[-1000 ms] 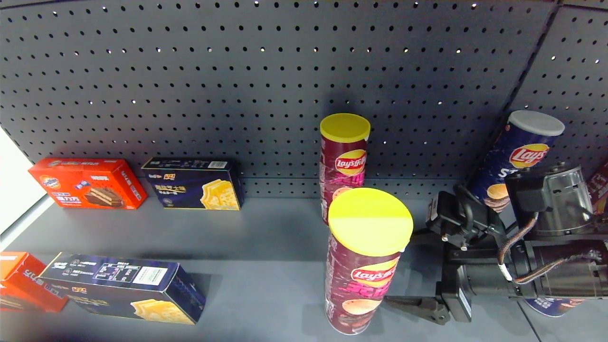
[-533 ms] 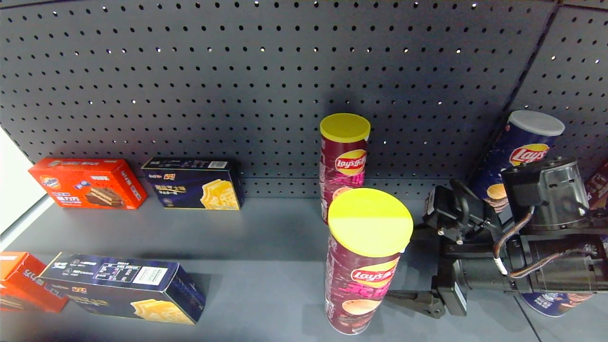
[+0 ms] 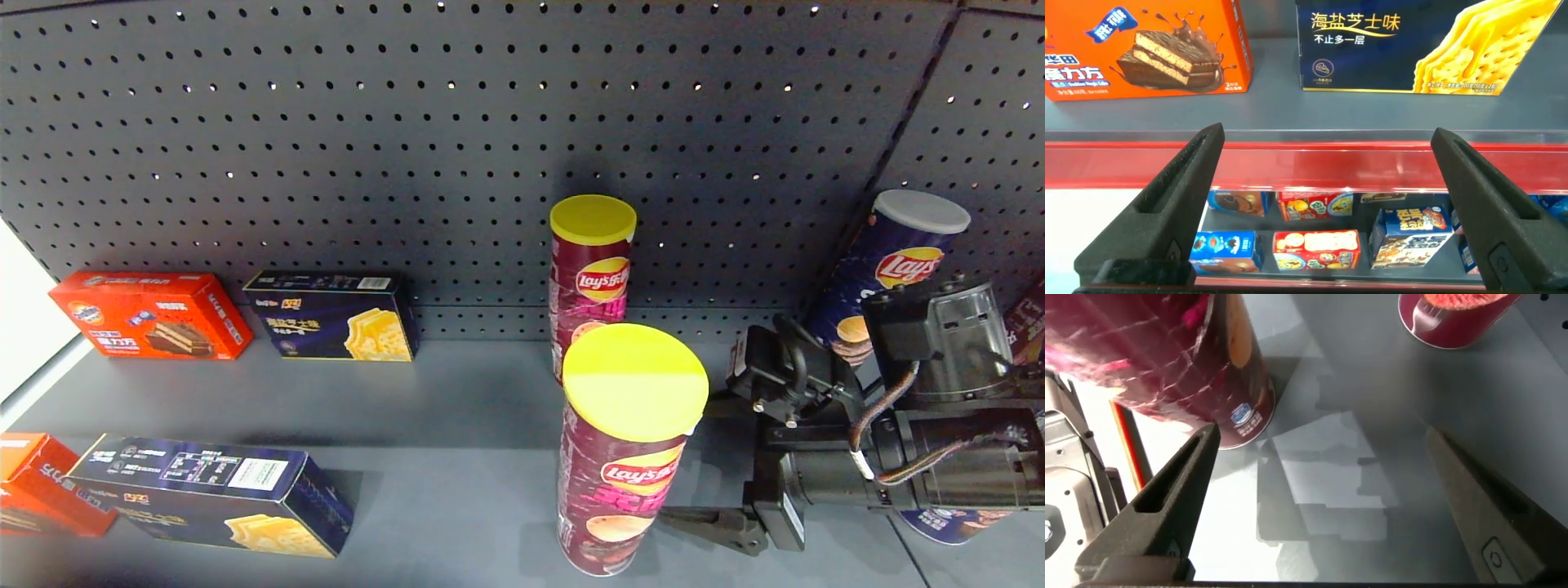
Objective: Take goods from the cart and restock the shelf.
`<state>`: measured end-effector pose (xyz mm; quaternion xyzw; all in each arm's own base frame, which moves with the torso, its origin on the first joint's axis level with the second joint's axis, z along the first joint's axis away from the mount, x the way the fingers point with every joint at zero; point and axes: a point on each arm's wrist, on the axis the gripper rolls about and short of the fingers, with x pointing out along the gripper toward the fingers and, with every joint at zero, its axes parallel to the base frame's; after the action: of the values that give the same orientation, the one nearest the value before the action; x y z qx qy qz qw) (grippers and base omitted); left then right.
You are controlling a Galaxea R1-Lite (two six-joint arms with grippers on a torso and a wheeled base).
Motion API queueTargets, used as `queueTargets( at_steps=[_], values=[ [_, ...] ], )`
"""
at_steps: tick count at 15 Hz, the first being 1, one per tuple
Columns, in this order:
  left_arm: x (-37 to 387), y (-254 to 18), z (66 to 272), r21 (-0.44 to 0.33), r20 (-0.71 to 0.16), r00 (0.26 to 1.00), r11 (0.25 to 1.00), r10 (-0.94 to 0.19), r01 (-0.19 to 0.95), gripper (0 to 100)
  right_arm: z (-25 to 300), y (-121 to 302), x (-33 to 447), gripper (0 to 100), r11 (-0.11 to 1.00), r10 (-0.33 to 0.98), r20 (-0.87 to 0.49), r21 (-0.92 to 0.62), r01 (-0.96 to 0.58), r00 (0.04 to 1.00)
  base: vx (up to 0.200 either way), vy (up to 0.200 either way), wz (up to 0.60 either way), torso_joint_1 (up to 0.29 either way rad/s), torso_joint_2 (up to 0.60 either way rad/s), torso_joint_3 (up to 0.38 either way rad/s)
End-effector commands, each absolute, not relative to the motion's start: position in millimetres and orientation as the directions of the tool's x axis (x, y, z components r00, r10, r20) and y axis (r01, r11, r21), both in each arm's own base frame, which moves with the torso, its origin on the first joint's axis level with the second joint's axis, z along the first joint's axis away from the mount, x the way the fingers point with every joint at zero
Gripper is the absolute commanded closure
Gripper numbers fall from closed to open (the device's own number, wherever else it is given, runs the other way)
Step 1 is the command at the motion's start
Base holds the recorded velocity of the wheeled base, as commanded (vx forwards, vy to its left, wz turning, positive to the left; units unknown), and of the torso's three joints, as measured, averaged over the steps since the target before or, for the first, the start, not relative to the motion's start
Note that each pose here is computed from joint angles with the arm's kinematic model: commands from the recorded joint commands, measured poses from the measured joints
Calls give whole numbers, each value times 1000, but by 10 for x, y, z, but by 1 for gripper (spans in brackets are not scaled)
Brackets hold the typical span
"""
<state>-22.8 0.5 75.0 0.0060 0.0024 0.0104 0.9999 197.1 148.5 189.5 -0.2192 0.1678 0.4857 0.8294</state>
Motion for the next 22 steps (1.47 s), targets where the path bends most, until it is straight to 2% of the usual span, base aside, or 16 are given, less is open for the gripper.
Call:
queueTargets(
  at_steps=[1,4,8,11,22],
  values=[
    [-227,5,750,12,-6,1000,1000,21,-21,0,1901,1482,1957,0,430,734,-489,-202,-880,471,0,0,0,0,0,0],
    [-227,5,750,12,-6,1000,1000,21,-21,0,1865,1477,1938,0,427,731,-499,-197,-883,465,0,0,0,0,0,0],
    [-227,5,750,12,-6,1000,1000,21,-21,0,2108,1297,1733,0,460,756,-394,-248,-853,523,0,0,0,0,0,0],
    [-227,5,750,12,-6,1000,1000,21,-21,0,2032,1203,1599,0,458,754,-405,-242,-856,517,0,0,0,0,0,0],
    [-227,5,750,12,-6,1000,1000,21,-21,0,2142,1177,1489,0,446,778,-358,-264,-855,516,0,0,0,0,0,0]
  ],
)
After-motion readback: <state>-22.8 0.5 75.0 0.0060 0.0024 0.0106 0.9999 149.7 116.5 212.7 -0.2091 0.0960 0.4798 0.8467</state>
